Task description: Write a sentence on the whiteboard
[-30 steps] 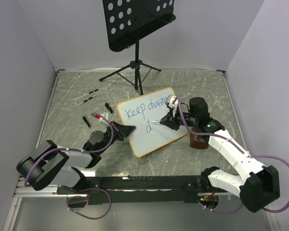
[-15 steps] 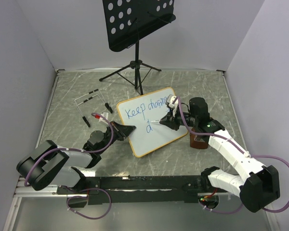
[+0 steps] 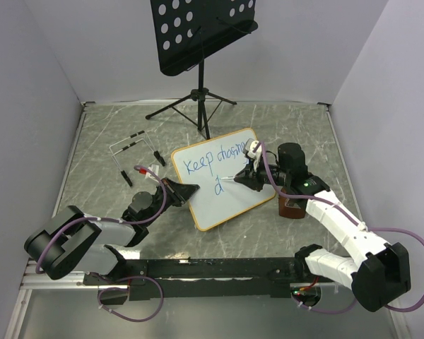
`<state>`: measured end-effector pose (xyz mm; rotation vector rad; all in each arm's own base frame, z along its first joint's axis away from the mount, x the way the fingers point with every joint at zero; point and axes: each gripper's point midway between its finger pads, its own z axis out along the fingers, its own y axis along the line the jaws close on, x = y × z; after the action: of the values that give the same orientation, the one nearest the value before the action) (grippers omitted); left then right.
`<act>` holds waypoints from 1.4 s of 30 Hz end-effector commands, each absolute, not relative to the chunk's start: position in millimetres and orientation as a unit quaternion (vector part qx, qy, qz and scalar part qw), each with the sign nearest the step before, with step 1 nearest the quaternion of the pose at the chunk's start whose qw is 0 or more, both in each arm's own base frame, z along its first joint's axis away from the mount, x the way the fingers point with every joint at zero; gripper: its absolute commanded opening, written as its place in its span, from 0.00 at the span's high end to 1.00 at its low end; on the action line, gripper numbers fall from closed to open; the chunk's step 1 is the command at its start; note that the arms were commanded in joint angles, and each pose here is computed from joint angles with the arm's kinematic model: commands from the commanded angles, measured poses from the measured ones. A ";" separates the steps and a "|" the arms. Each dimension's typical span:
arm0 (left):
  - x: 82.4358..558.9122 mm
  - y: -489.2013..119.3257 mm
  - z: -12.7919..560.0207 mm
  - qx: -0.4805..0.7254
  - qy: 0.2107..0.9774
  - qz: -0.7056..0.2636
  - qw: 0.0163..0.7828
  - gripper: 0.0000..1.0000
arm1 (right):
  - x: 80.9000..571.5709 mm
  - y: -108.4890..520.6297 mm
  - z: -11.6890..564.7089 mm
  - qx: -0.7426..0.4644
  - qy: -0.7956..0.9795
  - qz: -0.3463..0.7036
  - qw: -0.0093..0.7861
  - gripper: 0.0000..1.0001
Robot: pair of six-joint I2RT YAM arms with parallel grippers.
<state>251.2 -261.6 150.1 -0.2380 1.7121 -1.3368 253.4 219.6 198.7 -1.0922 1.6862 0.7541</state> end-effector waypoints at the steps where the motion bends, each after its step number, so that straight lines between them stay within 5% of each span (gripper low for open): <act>1: 248.3 -263.8 183.4 -0.068 0.652 -0.570 0.496 0.99 | 259.2 220.3 211.6 -0.456 0.668 0.302 0.504 1.00; 42: 253.3 -273.0 187.7 -0.063 0.654 -0.574 0.488 0.99 | 271.4 213.0 189.4 -0.499 0.668 0.270 0.481 1.00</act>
<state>251.4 -262.2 151.5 -0.2374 1.7111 -1.3395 265.2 211.4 185.7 -1.2041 1.6626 0.6741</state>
